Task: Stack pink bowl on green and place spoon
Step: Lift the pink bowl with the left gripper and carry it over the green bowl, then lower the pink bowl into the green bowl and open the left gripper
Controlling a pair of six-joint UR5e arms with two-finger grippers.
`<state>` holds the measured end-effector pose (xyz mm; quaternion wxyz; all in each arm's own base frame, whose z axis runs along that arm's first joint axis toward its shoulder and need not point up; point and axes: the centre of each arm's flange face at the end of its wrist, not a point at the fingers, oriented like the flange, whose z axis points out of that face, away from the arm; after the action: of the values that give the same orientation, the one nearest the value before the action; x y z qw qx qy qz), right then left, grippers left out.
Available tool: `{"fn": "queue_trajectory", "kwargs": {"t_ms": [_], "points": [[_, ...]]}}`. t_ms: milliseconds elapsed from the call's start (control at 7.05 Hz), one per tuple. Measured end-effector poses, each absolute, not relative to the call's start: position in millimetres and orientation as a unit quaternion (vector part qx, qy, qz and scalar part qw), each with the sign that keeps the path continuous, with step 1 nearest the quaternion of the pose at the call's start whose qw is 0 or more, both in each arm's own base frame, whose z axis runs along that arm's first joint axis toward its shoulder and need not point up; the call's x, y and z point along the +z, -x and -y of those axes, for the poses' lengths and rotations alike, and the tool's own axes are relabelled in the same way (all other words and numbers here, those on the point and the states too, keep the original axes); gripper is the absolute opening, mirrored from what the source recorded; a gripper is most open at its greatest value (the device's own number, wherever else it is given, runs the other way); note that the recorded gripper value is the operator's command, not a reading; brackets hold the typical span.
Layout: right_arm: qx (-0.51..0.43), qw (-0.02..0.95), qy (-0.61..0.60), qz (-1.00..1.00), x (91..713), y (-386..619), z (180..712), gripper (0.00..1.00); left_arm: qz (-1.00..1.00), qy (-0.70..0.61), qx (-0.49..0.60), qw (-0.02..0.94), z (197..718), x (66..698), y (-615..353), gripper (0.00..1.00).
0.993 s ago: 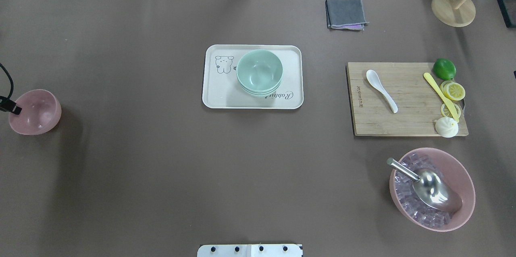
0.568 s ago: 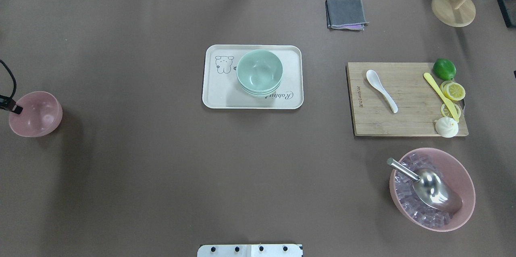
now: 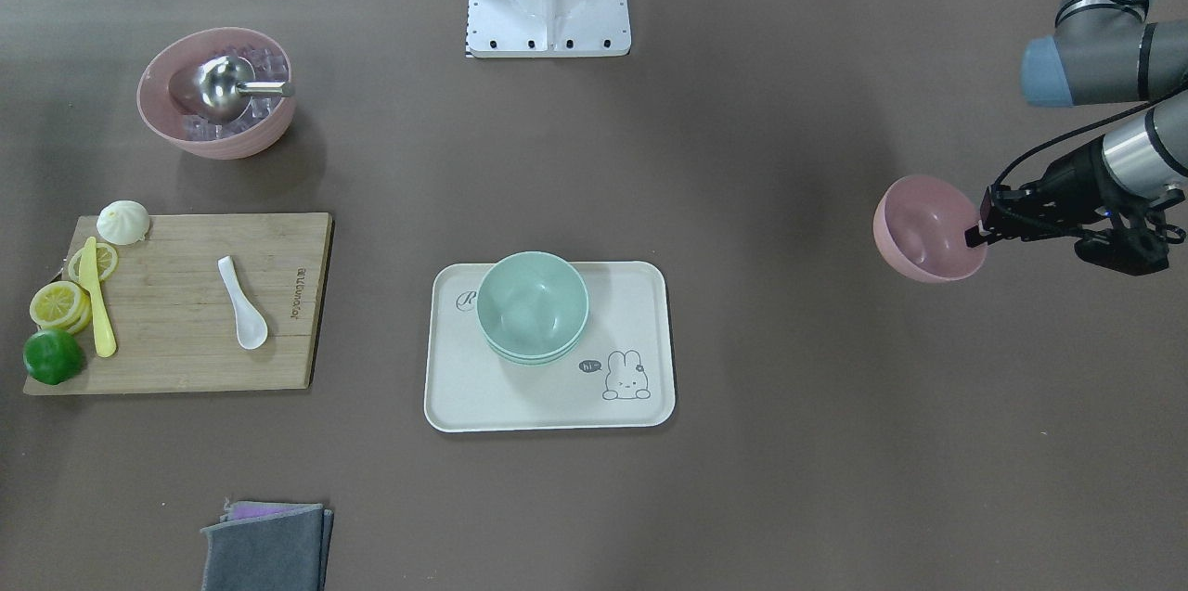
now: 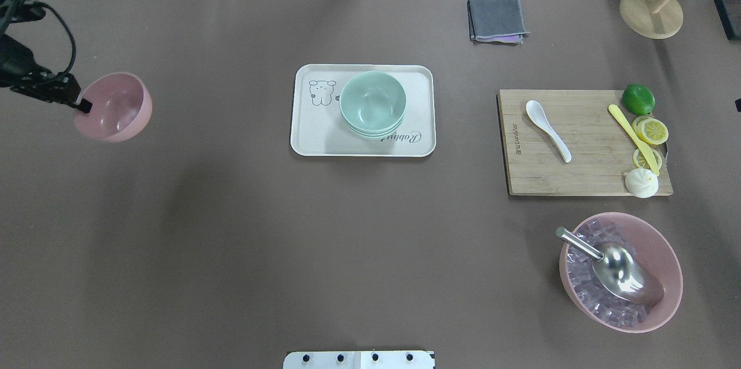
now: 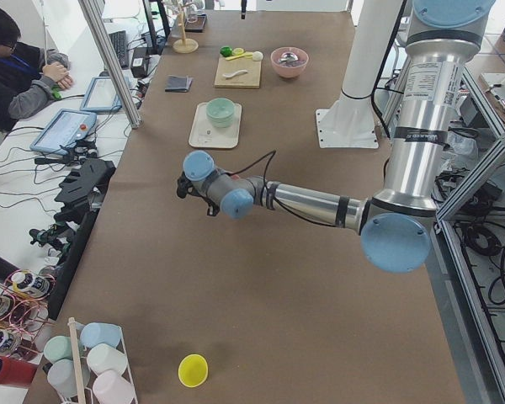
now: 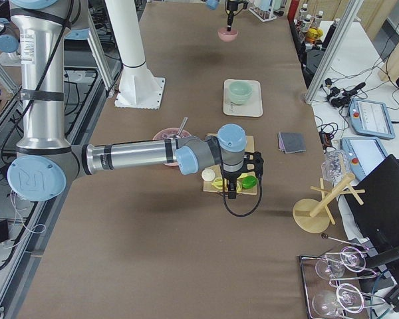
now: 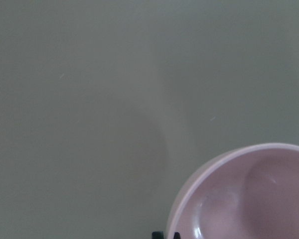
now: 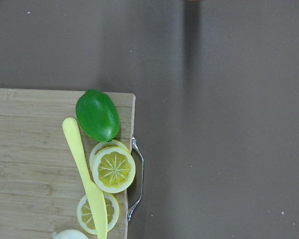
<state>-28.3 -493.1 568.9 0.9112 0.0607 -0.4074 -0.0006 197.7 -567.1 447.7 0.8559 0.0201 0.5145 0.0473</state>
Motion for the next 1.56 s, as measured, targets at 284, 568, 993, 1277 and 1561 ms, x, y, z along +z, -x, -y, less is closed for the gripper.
{"fn": "queue_trajectory", "kwargs": {"t_ms": [284, 568, 993, 1277, 1561], "points": [[-0.004, 0.912, -0.062, 0.406, 562.3, 36.9, 499.6, 1.00, -0.507, 0.001, -0.008, 0.862, 586.2, 330.3, -263.1, 0.00], [-0.003, 0.911, -0.063, 0.407, 555.9, 43.4, 504.3, 1.00, -0.487, 0.019, -0.044, 0.872, 565.7, 223.3, -362.0, 0.00], [-0.001, 0.909, -0.064, 0.411, 543.5, 53.4, 512.7, 1.00, -0.456, 0.021, -0.079, 0.886, 536.5, 142.9, -489.0, 0.00], [0.000, 0.909, -0.064, 0.411, 541.2, 55.2, 514.5, 1.00, -0.441, 0.019, -0.090, 0.893, 541.4, 129.7, -526.4, 0.00], [0.000, 0.909, -0.064, 0.411, 540.9, 55.7, 514.7, 1.00, -0.443, 0.014, -0.091, 0.892, 551.4, 136.1, -535.7, 0.00]]}}
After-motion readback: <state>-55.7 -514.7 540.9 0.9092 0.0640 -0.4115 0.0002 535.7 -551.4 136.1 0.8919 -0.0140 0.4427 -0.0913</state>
